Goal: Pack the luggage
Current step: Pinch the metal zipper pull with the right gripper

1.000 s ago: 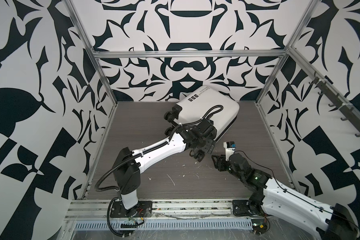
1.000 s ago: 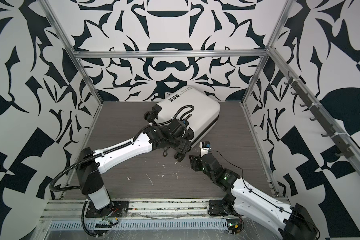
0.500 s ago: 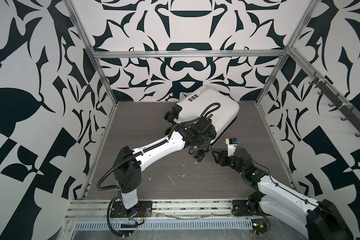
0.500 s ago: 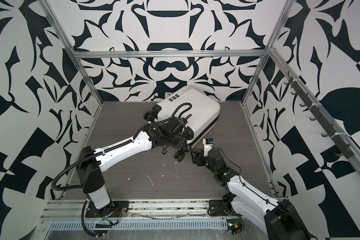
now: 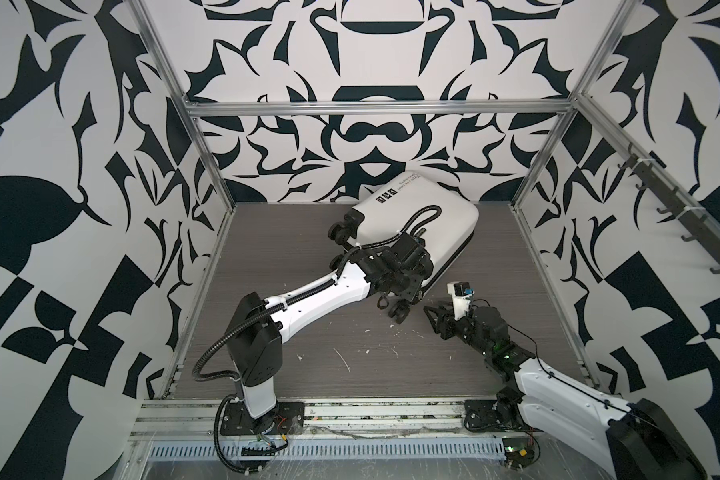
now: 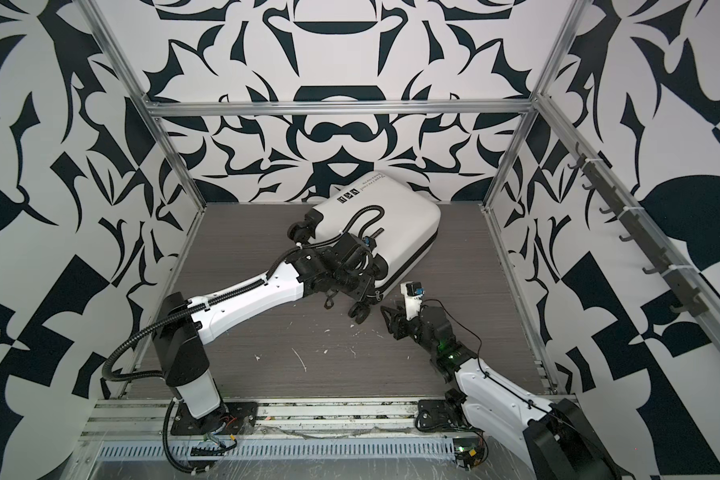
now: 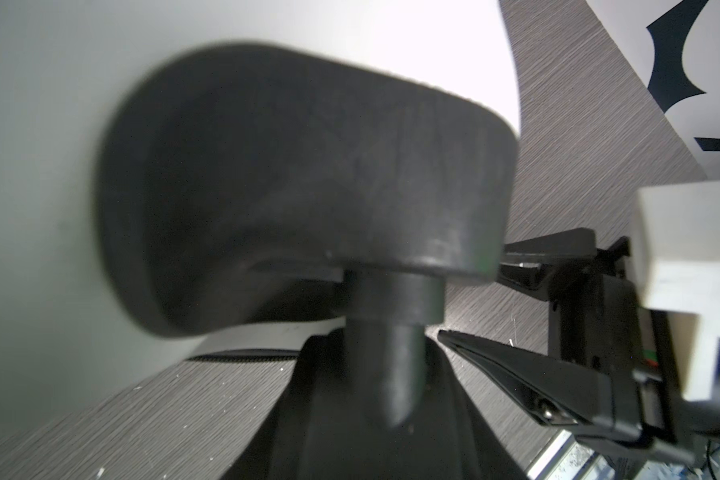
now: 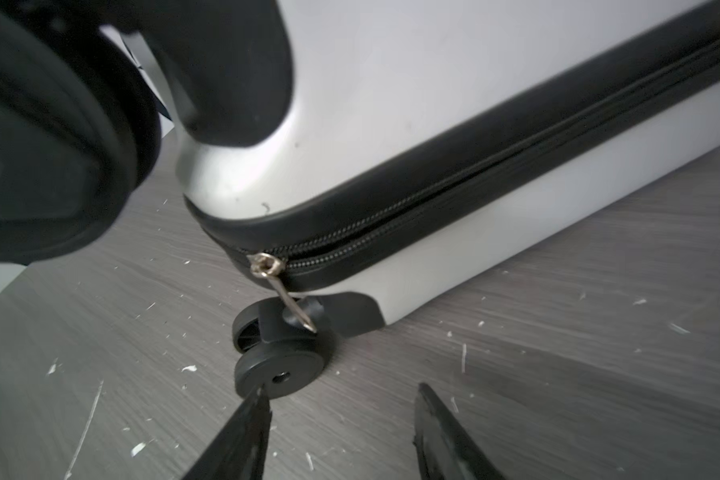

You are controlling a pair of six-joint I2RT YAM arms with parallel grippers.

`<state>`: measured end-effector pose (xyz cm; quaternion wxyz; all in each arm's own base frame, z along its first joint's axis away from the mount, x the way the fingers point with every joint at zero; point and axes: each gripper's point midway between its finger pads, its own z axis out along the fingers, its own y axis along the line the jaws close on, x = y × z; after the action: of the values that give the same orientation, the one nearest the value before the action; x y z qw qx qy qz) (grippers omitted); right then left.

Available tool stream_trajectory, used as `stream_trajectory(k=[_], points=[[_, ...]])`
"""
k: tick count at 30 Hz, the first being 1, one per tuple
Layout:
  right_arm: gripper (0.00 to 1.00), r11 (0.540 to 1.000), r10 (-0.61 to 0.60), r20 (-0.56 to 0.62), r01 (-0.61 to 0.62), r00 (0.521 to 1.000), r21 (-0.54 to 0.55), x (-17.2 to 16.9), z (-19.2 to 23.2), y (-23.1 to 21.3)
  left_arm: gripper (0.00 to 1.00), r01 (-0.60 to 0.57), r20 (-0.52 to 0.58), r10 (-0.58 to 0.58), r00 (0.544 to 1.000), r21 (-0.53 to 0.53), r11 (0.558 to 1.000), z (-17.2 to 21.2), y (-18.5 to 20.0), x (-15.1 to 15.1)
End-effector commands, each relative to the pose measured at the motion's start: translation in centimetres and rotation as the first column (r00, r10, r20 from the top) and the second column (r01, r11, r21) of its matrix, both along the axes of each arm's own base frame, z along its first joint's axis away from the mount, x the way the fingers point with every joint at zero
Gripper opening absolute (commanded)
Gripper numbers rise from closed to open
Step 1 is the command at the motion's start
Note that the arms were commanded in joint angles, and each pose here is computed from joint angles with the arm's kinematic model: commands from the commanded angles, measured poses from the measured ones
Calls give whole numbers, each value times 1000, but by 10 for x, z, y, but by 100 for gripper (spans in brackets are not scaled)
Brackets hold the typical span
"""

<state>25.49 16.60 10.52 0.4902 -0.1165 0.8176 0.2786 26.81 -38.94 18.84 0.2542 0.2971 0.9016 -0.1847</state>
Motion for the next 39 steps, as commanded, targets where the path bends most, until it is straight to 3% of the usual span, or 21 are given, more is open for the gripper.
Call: stream_trajectory(k=[1, 22, 39], points=[[54, 998, 46, 115, -49, 992, 25, 11, 33, 12, 4, -31, -28, 31, 999, 13, 999, -9, 3, 4], [43, 992, 96, 147, -106, 984, 64, 38, 41, 31, 0, -29, -41, 29, 999, 1, 1000, -7, 1, 3], [31, 971, 163, 126, -182, 978, 156, 33, 44, 47, 0, -33, -46, 34, 998, 3, 999, -8, 2, 2]])
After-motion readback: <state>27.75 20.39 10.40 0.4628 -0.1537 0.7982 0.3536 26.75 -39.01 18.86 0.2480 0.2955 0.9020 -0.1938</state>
